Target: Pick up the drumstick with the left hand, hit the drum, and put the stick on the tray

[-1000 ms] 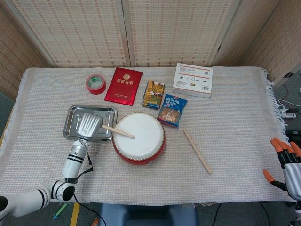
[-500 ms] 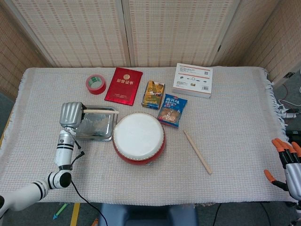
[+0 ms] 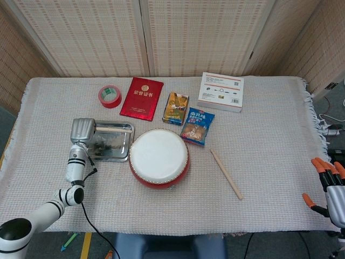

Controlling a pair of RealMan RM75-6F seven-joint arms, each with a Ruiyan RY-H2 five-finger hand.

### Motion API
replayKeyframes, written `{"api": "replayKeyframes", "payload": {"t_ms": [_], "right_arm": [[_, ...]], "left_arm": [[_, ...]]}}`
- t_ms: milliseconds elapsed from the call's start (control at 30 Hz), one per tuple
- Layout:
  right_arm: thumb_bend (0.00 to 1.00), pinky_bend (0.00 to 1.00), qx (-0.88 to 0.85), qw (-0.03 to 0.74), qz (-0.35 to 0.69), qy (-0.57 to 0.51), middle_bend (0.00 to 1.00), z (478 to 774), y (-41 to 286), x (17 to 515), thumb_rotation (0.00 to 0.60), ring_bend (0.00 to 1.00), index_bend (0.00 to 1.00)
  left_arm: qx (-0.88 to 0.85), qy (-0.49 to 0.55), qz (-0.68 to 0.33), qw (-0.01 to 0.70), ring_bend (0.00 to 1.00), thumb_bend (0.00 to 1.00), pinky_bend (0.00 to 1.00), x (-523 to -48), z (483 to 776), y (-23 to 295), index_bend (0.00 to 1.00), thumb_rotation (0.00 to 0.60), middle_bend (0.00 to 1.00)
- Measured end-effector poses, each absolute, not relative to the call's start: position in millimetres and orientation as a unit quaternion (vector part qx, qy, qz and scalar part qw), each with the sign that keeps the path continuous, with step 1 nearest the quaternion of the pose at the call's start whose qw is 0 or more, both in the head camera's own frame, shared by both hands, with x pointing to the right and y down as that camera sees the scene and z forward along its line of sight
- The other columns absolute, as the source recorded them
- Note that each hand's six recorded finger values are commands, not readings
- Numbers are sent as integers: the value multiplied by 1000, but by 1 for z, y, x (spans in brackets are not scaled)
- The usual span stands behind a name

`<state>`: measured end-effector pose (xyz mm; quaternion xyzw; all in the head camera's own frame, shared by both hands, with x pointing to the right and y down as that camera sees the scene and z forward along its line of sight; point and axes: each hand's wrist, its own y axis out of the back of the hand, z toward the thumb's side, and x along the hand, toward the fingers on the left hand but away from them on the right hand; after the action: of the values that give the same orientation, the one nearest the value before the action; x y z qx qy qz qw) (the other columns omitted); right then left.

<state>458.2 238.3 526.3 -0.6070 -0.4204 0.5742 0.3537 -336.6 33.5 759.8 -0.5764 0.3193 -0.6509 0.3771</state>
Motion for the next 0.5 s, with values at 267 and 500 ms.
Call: {"api": "replayKeyframes", "payload": {"t_ms": [267, 500], "right_arm": [[262, 8, -607, 353, 576, -420, 59, 528, 237, 457, 600, 0, 0], [262, 8, -608, 354, 573, -420, 59, 528, 236, 457, 600, 0, 0]], "left_arm": [[-585, 300, -659, 366, 824, 646, 982, -331, 775, 33, 855, 600, 890], [-597, 293, -650, 368, 425, 539, 680, -322, 773, 33, 476, 600, 468]]}}
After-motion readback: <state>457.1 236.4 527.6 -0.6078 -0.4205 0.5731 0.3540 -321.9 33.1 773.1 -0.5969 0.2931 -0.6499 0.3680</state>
